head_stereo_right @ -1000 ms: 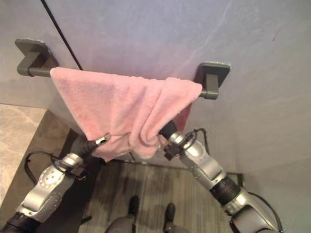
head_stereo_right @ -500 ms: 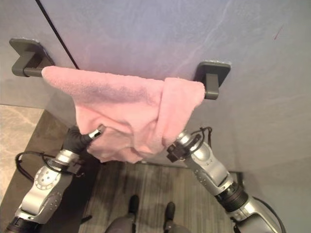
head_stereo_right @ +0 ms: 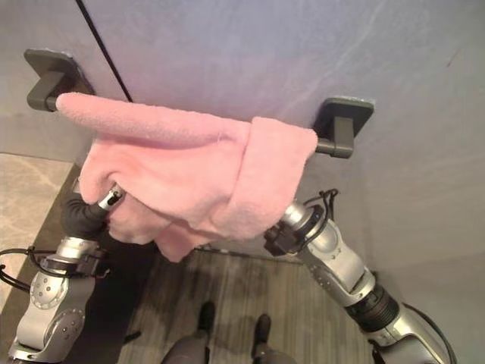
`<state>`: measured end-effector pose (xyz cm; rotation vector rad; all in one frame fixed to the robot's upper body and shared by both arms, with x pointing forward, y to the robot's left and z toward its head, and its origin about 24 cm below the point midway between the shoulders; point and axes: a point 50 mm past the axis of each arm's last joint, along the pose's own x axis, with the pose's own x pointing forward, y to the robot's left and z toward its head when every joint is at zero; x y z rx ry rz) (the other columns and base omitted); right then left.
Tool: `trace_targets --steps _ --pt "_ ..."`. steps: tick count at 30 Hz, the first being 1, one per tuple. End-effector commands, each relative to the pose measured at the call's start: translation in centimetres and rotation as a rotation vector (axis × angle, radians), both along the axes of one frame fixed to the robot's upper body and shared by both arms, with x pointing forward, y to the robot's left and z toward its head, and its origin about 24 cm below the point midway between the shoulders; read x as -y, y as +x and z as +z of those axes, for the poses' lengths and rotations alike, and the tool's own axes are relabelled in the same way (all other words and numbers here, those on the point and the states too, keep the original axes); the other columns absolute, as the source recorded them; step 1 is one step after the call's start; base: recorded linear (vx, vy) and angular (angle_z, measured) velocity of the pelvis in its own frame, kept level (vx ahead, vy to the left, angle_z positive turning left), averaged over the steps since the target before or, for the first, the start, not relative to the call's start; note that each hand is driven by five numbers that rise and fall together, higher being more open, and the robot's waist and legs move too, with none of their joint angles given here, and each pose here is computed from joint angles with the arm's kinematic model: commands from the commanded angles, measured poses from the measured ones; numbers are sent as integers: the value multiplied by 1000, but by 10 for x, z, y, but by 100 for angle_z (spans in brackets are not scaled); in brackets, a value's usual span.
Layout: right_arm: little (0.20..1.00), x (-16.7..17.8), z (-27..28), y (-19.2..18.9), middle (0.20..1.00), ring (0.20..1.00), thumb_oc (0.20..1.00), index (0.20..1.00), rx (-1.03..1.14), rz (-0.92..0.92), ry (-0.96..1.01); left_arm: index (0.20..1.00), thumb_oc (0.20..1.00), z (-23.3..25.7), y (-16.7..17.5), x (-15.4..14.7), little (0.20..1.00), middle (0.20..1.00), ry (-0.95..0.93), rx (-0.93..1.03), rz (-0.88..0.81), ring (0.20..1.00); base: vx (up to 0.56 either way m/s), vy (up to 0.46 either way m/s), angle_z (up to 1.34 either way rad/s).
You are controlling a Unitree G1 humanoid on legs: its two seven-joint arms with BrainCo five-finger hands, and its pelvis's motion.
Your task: Put brush and paste in cup on sink, flatten towel.
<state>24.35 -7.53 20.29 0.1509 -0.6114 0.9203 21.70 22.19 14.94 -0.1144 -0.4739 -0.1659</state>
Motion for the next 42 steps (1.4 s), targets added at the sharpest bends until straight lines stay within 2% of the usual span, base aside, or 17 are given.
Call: trace_targets --steps 1,7,15,16,17,18,19,20,21,32,35,38,40,42 --pt "200 -8 25 -13 200 200 200 200 129 66 78 200 200 17 -8 -6 200 200 -14 115 25 200 -4 -5 7" --pt "200 -3 16 -7 200 200 200 200 110 -11 40 200 200 -7 1 0 200 200 51 -15 -12 200 -2 1 4" --pt "200 19 -37 3 200 200 200 200 -115 -154 -16 200 200 -57 13 11 200 200 182 -234 -60 200 -2 5 2" --pt "200 20 -45 4 200 200 200 200 -148 -162 -26 228 228 -63 13 12 228 228 204 -257 -63 228 15 16 -5" --pt "200 21 -52 5 200 200 200 200 -174 -179 -41 520 520 -70 14 13 520 520 220 -287 -65 520 9 11 -4" --pt "200 21 -52 5 200 200 200 200 -174 -180 -41 520 520 -70 14 13 520 520 220 -287 -65 520 15 15 -4" --pt "200 20 -66 7 200 200 200 200 -228 -197 -73 1000 1000 -85 16 16 1000 1000 253 -344 -69 1000 11 6 -6" --pt "573 19 -74 10 573 573 573 573 -262 -201 -82 1000 1000 -92 16 16 1000 1000 264 -371 -68 1000 25 11 -7" --pt "1000 21 -82 12 1000 1000 1000 1000 -279 -235 -114 1000 1000 -98 17 16 1000 1000 282 -393 -62 1000 27 5 -9" --pt "1000 20 -138 24 1000 1000 1000 1000 -535 -281 -169 1000 1000 -140 16 5 1000 1000 325 -562 27 1000 9 3 -2" --pt "1000 28 -166 21 1000 1000 1000 1000 -634 -340 -221 1000 1000 -166 7 1 1000 1000 366 -674 57 1000 0 2 -3" --pt "1000 39 -188 16 1000 1000 1000 1000 -709 -394 -259 1000 1000 -183 -2 -5 1000 1000 464 -742 83 1000 0 0 0" --pt "1000 56 -206 10 1000 1000 1000 1000 -751 -460 -329 1000 1000 -184 -8 -5 1000 1000 619 -730 21 1000 0 0 0" --pt "1000 68 -219 2 1000 1000 1000 1000 -803 -498 -351 1000 1000 -190 -18 -12 1000 1000 657 -770 -1 1000 0 0 0"
